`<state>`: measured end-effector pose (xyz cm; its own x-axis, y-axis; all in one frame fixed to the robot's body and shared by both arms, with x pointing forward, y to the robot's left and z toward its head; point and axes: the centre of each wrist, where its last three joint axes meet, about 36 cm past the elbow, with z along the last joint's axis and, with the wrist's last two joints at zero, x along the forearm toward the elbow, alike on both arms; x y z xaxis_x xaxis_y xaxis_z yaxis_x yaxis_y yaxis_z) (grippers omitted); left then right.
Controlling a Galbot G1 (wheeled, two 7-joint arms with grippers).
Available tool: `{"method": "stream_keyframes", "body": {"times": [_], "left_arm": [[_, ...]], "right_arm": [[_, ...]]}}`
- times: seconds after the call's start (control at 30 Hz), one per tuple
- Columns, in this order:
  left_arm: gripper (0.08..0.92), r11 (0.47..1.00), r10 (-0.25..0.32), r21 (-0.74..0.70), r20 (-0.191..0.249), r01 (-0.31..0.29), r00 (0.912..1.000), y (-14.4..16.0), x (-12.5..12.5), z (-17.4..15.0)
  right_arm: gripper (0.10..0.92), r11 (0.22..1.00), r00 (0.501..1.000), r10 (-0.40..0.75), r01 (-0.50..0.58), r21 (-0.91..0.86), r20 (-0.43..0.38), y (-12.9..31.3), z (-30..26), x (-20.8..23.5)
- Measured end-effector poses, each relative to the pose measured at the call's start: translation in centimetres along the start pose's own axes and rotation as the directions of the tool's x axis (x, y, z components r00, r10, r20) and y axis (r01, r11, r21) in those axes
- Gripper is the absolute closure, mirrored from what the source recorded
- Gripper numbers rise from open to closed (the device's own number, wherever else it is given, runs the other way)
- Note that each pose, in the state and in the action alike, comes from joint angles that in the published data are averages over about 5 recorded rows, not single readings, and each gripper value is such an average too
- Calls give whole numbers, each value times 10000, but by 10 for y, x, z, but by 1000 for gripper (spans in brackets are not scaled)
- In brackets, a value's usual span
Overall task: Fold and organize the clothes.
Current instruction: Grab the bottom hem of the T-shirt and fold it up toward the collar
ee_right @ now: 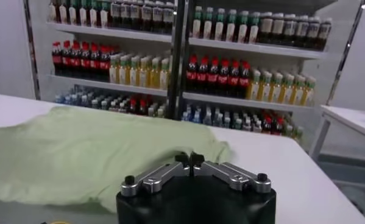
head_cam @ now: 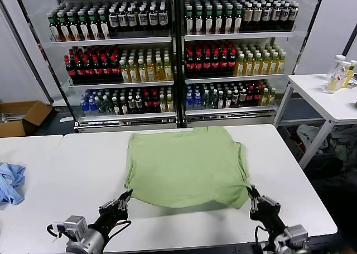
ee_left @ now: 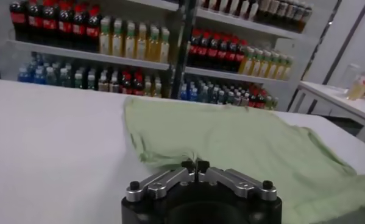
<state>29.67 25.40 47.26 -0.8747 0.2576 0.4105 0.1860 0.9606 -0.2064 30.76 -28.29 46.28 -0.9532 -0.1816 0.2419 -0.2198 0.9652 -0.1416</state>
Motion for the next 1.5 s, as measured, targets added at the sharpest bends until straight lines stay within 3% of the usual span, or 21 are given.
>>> {"method": "stream_keyframes", "body": {"times": [0.57, 1.07, 1.17, 1.3, 1.5], "left_arm": [[913, 9971, -194, -738, -65, 188, 9998, 35, -69, -12], [913, 9910, -669, -1177, -220, 639, 9975, 52, -118, -12], [913, 9885, -782, -1317, -266, 741, 9966, 55, -126, -12], [898, 9862, -923, -1414, -353, 865, 9951, 55, -131, -11], [738, 9832, -1131, -1481, -373, 1064, 9929, 56, -131, -10]], "right_arm": [[912, 9978, 10000, 58, -59, 653, 15, -39, -3, -76], [912, 9933, 9999, -107, 100, 1153, 48, -39, -7, -135], [888, 9912, 9998, -212, 207, 1305, 20, -35, -7, -141], [777, 9889, 9994, -332, 323, 1453, 39, -30, -7, -145], [595, 9882, 9994, -342, 326, 1500, 86, -27, -5, -142]]}}
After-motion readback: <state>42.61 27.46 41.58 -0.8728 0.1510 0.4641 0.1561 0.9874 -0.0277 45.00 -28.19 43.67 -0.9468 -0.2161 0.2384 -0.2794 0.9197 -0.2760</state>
